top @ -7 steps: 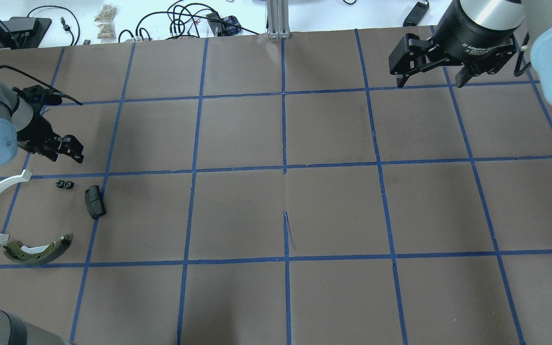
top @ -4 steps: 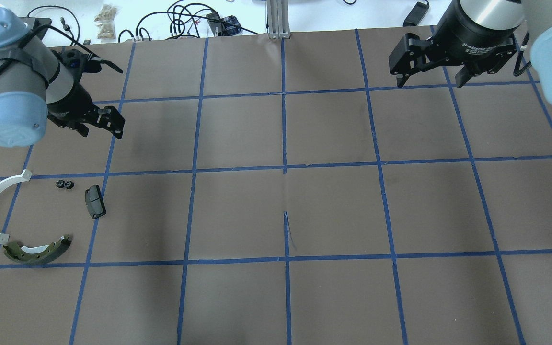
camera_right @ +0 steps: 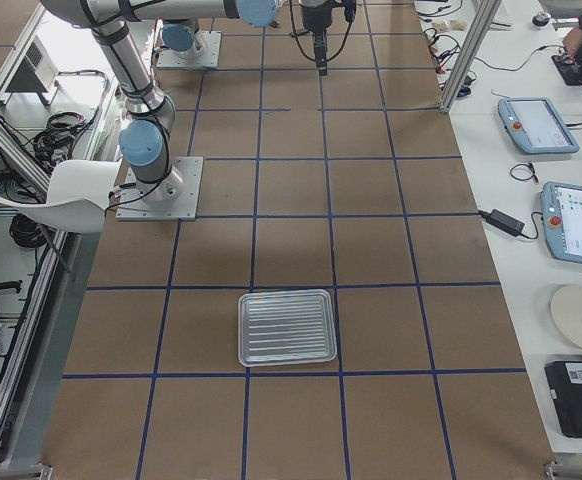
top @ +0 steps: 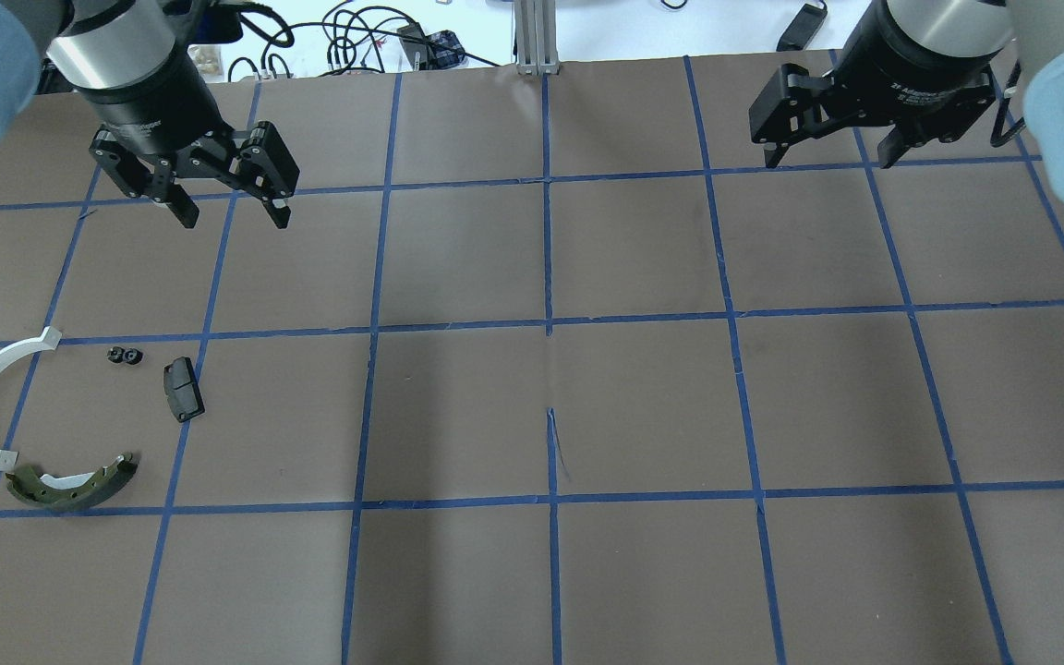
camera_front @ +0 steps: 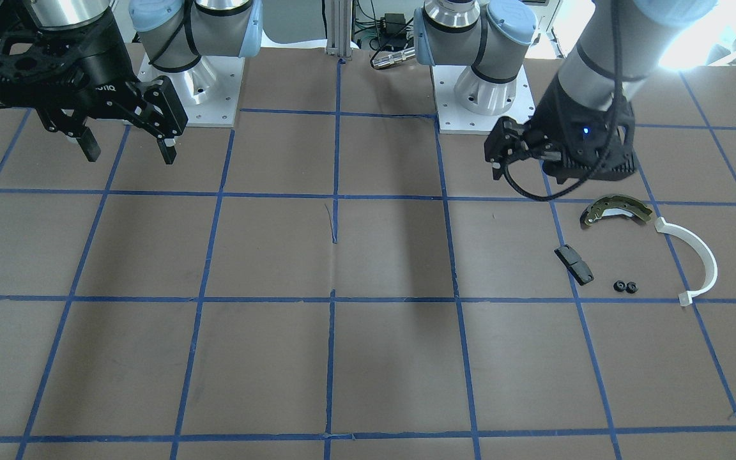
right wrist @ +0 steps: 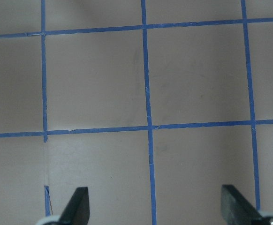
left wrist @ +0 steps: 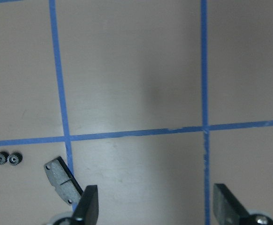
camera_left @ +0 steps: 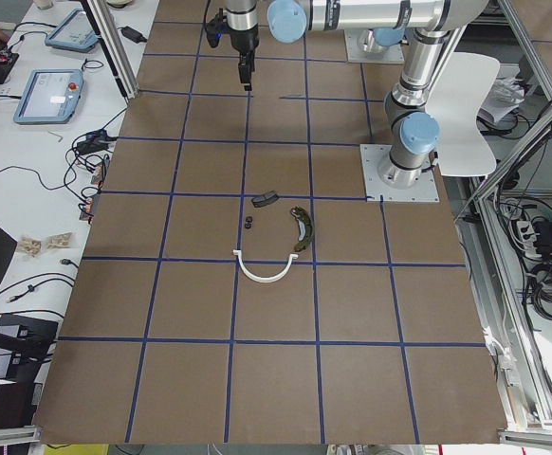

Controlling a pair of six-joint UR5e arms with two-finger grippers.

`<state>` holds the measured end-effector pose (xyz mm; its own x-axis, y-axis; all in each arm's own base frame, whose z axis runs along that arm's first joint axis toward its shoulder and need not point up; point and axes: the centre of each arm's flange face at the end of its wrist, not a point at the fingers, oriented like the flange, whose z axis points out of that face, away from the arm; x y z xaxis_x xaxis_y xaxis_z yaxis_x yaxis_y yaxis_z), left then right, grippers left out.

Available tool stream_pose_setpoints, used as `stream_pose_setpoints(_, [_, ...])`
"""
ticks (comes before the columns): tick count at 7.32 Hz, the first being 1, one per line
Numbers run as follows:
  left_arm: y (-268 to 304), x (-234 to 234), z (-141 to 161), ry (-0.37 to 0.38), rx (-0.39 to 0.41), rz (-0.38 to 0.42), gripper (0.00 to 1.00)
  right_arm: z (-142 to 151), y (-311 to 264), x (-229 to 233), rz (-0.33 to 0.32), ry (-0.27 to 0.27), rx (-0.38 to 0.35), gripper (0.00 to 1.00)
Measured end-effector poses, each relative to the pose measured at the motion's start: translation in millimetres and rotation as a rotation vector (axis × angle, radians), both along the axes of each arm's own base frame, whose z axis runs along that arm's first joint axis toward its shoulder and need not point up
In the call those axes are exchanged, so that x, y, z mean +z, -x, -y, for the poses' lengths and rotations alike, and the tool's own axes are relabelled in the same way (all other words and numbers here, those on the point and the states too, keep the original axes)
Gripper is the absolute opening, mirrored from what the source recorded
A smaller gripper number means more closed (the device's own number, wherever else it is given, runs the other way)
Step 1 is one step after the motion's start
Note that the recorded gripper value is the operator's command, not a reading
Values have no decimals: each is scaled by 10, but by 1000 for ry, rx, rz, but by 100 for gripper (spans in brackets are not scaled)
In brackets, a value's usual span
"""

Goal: Place bearing gear from tray to pile

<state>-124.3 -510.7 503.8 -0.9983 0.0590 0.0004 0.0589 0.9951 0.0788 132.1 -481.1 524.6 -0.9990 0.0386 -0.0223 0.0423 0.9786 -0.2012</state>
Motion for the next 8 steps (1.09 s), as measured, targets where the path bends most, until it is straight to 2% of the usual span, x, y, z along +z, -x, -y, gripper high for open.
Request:
stream_pose_setpoints(2, [209, 247, -217, 38, -6, 6, 100, -2, -1, -5, 0, -1, 0, 100])
stream_pose_setpoints(6, [131, 276, -225, 73, 56, -8, 100, -3, -7, -10, 0, -2, 1, 100])
stream_pose_setpoints(8, [123, 332, -220, 89, 57, -37, 100, -2, -7, -16, 0, -3, 1, 100])
